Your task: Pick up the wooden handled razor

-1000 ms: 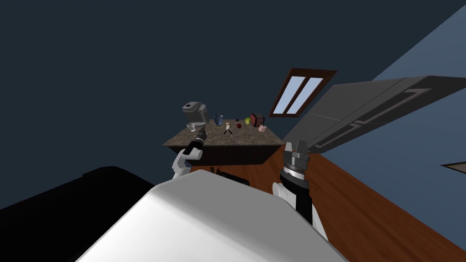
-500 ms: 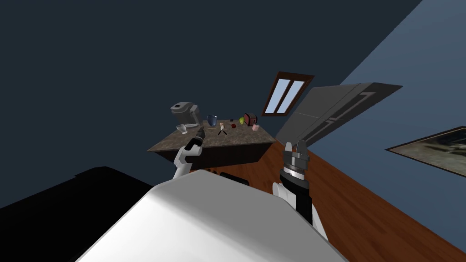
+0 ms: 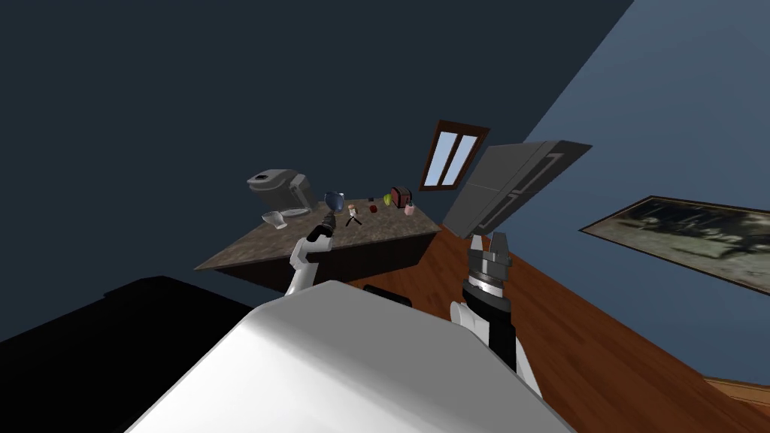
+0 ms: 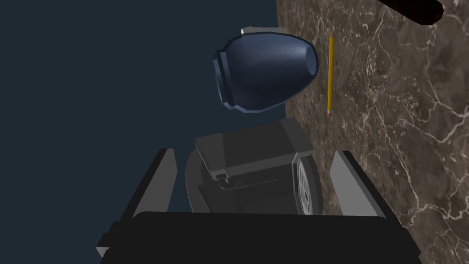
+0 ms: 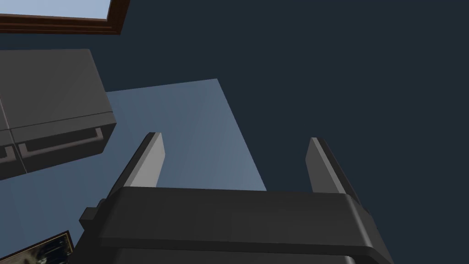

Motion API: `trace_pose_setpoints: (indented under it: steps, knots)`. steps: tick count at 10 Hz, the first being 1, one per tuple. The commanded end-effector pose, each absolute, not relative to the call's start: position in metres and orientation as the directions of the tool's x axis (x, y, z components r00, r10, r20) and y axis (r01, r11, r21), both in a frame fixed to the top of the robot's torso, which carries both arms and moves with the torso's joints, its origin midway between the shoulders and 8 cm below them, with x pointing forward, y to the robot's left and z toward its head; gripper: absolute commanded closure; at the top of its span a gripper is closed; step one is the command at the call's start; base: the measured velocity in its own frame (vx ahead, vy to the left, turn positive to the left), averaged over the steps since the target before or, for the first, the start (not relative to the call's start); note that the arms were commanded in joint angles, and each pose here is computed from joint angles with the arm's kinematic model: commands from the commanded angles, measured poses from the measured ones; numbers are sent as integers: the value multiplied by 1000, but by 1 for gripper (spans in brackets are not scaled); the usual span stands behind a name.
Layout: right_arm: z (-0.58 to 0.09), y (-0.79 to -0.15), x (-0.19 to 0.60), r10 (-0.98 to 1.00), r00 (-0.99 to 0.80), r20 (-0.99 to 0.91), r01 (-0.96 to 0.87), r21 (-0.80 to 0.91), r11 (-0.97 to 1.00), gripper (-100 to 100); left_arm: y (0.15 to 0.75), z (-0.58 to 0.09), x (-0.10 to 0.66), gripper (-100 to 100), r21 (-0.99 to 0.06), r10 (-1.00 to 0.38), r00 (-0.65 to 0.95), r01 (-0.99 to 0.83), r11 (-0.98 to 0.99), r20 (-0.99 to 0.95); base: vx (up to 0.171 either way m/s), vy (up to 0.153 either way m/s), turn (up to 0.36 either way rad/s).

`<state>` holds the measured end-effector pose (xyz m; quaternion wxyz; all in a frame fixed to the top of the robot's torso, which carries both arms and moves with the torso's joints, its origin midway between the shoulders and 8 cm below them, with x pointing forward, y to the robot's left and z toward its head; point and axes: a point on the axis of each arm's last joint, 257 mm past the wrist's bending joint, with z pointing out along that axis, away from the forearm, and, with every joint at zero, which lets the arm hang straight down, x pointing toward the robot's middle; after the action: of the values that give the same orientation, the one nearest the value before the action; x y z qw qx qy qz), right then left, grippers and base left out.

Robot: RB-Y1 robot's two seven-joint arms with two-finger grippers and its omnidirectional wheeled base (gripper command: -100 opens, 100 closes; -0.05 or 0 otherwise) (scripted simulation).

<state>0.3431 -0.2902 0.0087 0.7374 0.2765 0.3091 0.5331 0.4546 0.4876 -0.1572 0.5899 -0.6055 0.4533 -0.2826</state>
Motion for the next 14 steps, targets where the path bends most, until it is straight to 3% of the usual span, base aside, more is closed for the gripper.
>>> trace_pose_setpoints:
  steps: [1, 5, 10, 11, 12, 13, 14]
  knots:
    - [9, -290, 343, 957, 240, -161, -615, 737, 279, 0, 499, -169, 453, -100, -961, -871, 447, -261, 93, -205, 109, -101, -201]
    - [9, -290, 343, 957, 241, -161, -615, 737, 279, 0, 524, -204, 446, -100, -928, -849, 474, -368, 48, -232, 121, -42, -159]
    - [9, -290, 343, 957, 241, -161, -615, 737, 279, 0, 532, -245, 432, -100, -889, -845, 479, -457, -7, -240, 119, 22, -73]
    - [9, -290, 343, 957, 241, -161, -615, 737, 279, 0, 533, -247, 431, 0, -887, -845, 479, -461, -9, -240, 11, 5, 1]
    - [9, -290, 343, 957, 241, -161, -615, 737, 279, 0, 533, -253, 434, -100, -889, -846, 477, -459, -9, -238, 78, 42, 16]
    - [9, -290, 343, 957, 241, -161, -615, 737, 279, 0, 533, -250, 432, -100, -887, -846, 478, -461, -10, -239, -1, -7, 12]
    - [9, -290, 343, 957, 241, -161, -615, 737, 279, 0, 533, -250, 432, 100, -888, -846, 478, -460, -9, -238, 0, 0, 0]
